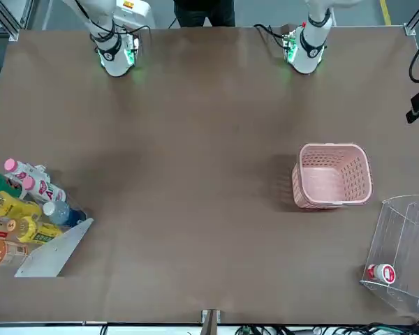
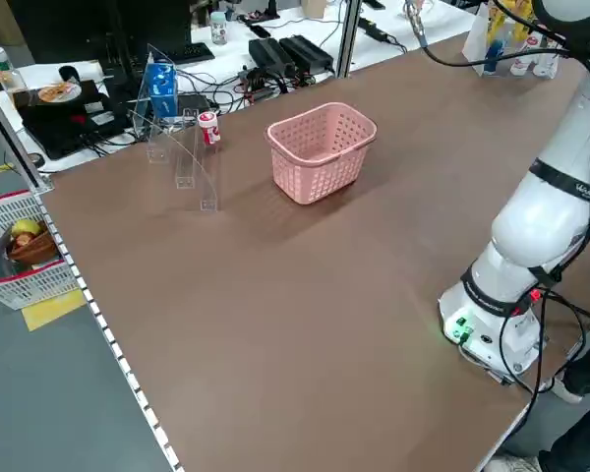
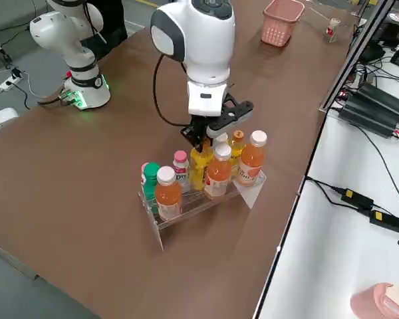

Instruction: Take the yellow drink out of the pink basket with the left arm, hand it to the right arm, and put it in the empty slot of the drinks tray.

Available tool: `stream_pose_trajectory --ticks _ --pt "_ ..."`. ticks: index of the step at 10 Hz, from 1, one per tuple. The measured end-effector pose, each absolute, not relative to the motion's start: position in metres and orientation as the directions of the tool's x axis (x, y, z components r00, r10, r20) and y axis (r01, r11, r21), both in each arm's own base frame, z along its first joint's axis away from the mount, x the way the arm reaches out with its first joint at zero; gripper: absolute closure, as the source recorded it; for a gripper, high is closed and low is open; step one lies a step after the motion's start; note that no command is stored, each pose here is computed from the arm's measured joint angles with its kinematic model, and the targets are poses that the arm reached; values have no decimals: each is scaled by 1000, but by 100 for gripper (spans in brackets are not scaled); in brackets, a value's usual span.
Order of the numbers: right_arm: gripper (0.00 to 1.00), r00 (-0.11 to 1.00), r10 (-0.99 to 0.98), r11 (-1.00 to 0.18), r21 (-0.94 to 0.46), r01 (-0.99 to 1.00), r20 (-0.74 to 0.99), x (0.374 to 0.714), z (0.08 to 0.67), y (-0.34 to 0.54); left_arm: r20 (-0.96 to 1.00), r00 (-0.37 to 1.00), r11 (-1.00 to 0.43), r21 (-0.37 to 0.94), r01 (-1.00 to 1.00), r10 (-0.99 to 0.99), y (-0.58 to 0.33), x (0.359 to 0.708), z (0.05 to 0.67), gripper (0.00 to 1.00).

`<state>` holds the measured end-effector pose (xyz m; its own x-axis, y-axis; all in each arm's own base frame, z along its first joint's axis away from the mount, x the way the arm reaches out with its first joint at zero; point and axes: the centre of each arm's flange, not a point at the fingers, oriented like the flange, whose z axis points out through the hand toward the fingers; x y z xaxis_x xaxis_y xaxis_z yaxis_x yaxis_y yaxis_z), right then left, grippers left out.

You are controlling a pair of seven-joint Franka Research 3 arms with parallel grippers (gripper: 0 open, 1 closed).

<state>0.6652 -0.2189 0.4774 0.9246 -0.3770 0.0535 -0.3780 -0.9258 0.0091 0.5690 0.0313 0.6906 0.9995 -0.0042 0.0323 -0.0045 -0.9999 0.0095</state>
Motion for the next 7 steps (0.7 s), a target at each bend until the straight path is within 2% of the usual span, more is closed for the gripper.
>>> stream_pose_trajectory --ticks 7 --pt "66 922 -383 -923 9 -384 61 663 459 -224 32 999 -1000 10 -5 -4 31 569 690 0"
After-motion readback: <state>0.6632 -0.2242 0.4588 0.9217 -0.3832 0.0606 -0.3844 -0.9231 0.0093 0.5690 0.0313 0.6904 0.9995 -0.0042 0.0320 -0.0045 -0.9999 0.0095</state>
